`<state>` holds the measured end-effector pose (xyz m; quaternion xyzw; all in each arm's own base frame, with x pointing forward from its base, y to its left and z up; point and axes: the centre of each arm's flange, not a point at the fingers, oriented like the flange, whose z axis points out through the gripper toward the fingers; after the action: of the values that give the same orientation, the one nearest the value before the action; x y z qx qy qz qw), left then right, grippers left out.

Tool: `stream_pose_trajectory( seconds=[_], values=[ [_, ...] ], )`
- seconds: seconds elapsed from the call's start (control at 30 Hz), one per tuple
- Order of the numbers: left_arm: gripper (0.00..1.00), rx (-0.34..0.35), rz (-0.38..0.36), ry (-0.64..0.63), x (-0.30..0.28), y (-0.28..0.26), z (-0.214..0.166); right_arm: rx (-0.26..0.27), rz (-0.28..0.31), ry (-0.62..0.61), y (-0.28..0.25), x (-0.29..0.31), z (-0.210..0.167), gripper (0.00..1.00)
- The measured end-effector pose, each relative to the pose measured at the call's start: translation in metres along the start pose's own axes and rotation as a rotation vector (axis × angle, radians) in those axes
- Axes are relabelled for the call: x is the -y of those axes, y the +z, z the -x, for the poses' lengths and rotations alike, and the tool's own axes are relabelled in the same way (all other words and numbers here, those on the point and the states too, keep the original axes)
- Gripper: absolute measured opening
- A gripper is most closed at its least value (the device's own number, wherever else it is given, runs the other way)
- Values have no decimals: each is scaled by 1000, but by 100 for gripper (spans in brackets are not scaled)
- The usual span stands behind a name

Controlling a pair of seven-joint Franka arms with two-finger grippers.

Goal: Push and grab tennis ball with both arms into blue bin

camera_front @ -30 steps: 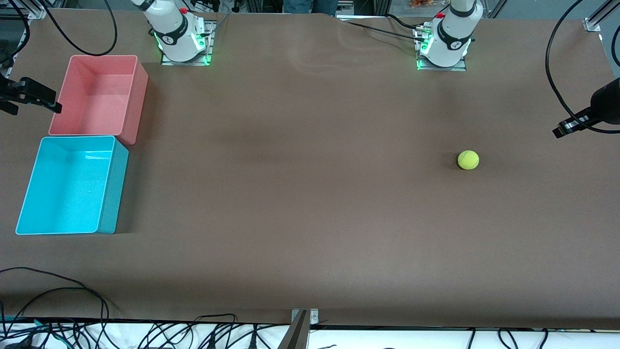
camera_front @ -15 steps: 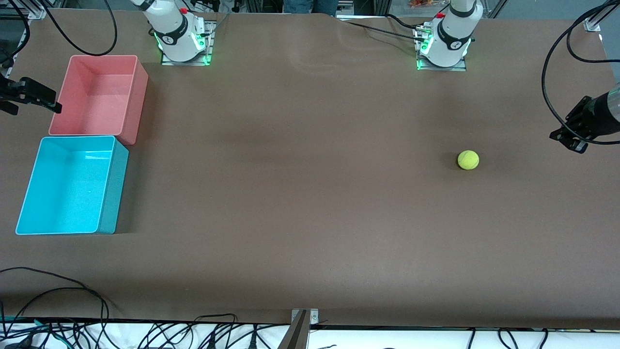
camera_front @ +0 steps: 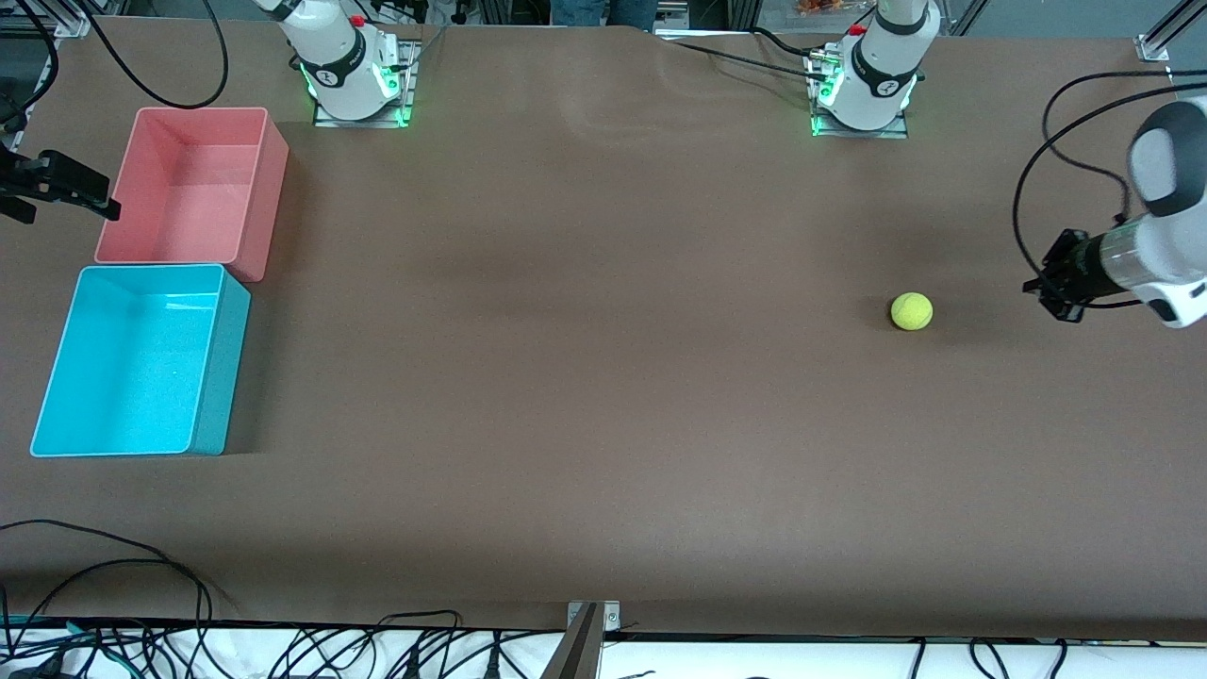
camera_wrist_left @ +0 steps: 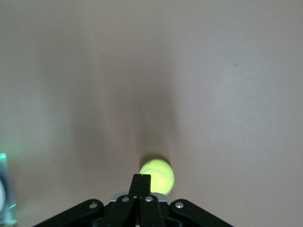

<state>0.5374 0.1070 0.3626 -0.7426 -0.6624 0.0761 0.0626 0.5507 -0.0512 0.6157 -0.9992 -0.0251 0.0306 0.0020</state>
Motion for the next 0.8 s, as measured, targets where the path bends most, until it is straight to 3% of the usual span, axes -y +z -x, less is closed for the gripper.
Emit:
stream_pose_trajectory(
  seconds=[0.37, 0.8],
  values=[
    [1, -11, 74, -109, 25, 114, -4, 1, 0, 0, 0, 0, 0, 100],
    [1, -16, 90, -115, 14, 171, -3, 3, 0, 0, 0, 0, 0, 100]
  ],
)
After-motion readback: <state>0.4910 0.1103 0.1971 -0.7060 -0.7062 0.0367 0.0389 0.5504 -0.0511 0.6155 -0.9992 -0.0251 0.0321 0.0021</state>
